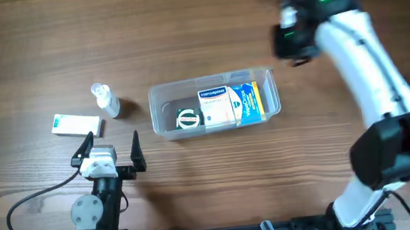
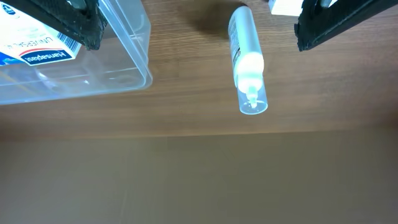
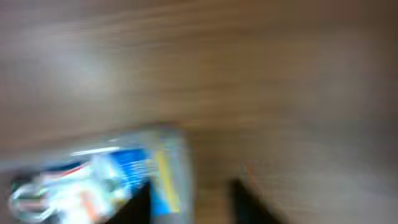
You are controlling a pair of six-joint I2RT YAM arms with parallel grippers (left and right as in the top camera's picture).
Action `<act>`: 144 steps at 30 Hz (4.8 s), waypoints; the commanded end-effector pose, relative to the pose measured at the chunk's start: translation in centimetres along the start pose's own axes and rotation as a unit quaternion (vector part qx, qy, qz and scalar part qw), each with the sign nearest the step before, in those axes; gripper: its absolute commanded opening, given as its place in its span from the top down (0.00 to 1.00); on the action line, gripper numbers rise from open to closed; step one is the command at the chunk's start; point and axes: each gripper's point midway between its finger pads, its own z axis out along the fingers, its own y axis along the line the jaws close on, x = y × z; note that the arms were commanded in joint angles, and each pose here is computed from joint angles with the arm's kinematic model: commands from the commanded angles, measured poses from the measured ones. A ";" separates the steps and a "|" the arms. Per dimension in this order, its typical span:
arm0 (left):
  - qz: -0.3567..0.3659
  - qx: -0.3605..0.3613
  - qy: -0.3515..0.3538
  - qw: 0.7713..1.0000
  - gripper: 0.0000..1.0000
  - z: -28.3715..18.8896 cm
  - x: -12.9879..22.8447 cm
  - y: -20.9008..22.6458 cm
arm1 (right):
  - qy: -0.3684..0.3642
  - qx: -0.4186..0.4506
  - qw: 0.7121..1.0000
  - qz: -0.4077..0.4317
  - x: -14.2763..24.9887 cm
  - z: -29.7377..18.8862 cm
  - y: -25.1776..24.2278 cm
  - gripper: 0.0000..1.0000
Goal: Pack container
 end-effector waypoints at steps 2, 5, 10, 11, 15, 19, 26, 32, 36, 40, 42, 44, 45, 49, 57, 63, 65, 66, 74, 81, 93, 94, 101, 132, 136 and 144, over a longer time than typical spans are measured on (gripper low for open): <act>0.008 0.008 -0.001 1.000 0.00 0.0 0.2 -0.3 | -0.008 0.031 0.992 0.122 -1.0 -1.9 -9.4 0.01; 0.008 0.008 -0.001 1.000 0.00 0.0 0.2 -0.3 | 0.000 0.037 0.987 0.154 -0.5 -2.0 -11.9 0.00; 0.008 0.008 -0.001 1.000 0.00 0.0 0.2 -0.3 | -0.023 0.036 0.986 0.162 -1.7 -2.1 -12.7 0.00; 0.008 0.008 -0.001 1.000 0.00 0.0 0.2 -0.3 | -0.040 0.034 0.986 0.161 -2.5 -2.2 -12.7 0.00; 0.008 0.008 -0.001 1.000 0.00 0.0 0.2 -0.3 | -0.078 0.029 0.984 0.159 -4.3 -2.4 -12.8 0.00; 0.008 0.008 -0.001 1.000 0.00 0.0 0.1 -0.3 | -0.120 0.023 0.980 0.157 -6.4 -2.8 -12.8 0.00; 0.008 0.103 -0.038 0.994 0.00 -0.4 -1.6 -3.6 | -0.153 0.018 0.976 0.154 -8.0 -3.2 -12.8 0.00; -0.074 0.104 -0.006 0.992 0.00 -2.6 -8.0 -3.7 | -0.153 0.018 0.976 0.154 -8.0 -3.2 -12.8 0.00; -0.083 0.069 0.109 0.988 0.00 -2.7 -12.0 -2.9 | -0.153 0.018 0.976 0.154 -8.0 -3.2 -12.8 0.00; -0.111 0.053 0.342 0.932 0.00 -1.9 -10.2 -3.1 | -0.153 0.018 0.976 0.154 -8.0 -3.2 -12.8 0.00; -0.119 0.044 0.422 0.898 0.00 -0.9 -8.5 -3.1 | -0.153 0.018 0.976 0.154 -8.0 -3.2 -12.8 0.00; -0.128 0.044 0.456 0.879 0.00 0.3 -7.0 -3.2 | -0.153 0.018 0.976 0.154 -8.0 -3.2 -12.8 0.00; -0.144 0.059 0.496 0.854 0.00 0.8 -5.3 -4.0 | -0.153 0.018 0.976 0.154 -8.0 -3.2 -12.8 0.00; -0.171 0.070 0.574 0.798 0.46 2.3 -1.1 -4.9 | -0.153 0.018 0.976 0.154 -8.0 -3.2 -12.8 0.00; -0.165 -0.029 0.662 0.731 0.96 3.5 5.1 -5.1 | -0.153 0.018 0.976 0.154 -8.0 -3.2 -12.8 0.00; -0.143 -0.027 0.681 0.718 0.96 2.1 5.6 -7.9 | -0.153 0.018 0.976 0.154 -8.0 -3.2 -12.8 0.00; -0.132 -0.021 0.690 0.711 0.96 1.4 5.7 -8.9 | -0.153 0.018 0.976 0.154 -8.0 -3.2 -12.8 0.00; -0.122 -0.013 0.693 0.710 0.96 1.0 5.7 -9.7 | -0.153 0.018 0.976 0.154 -8.0 -3.2 -12.8 0.00; -0.091 -0.017 0.665 0.741 0.96 1.6 5.9 -12.7 | -0.153 0.018 0.976 0.154 -8.0 -3.2 -12.8 0.00; -0.094 -0.021 0.658 0.747 0.96 2.0 6.5 -12.7 | -0.153 0.018 0.976 0.154 -8.0 -3.2 -12.8 0.00; -0.073 -0.047 0.642 0.762 0.96 2.6 7.3 -11.4 | -0.153 0.018 0.976 0.154 -8.0 -3.2 -12.8 0.00; -0.074 -0.046 0.640 0.763 0.96 2.7 7.3 -11.5 | -0.153 0.018 0.976 0.154 -8.0 -3.2 -12.8 0.00; -0.078 -0.041 0.631 0.771 0.96 3.4 7.1 -11.7 | -0.153 0.018 0.976 0.154 -8.0 -3.2 -12.8 0.00; 0.006 -0.004 0.578 0.816 0.96 9.7 6.9 -12.6 | -0.153 0.018 0.976 0.154 -8.0 -3.2 -12.8 0.00; 0.001 -0.008 0.575 0.818 0.96 10.7 8.0 -12.9 | -0.153 0.018 0.976 0.154 -8.0 -3.2 -12.8 0.00; 0.030 -0.044 0.582 0.811 0.96 11.1 9.7 -11.5 | -0.153 0.018 0.976 0.154 -8.0 -3.2 -12.8 0.00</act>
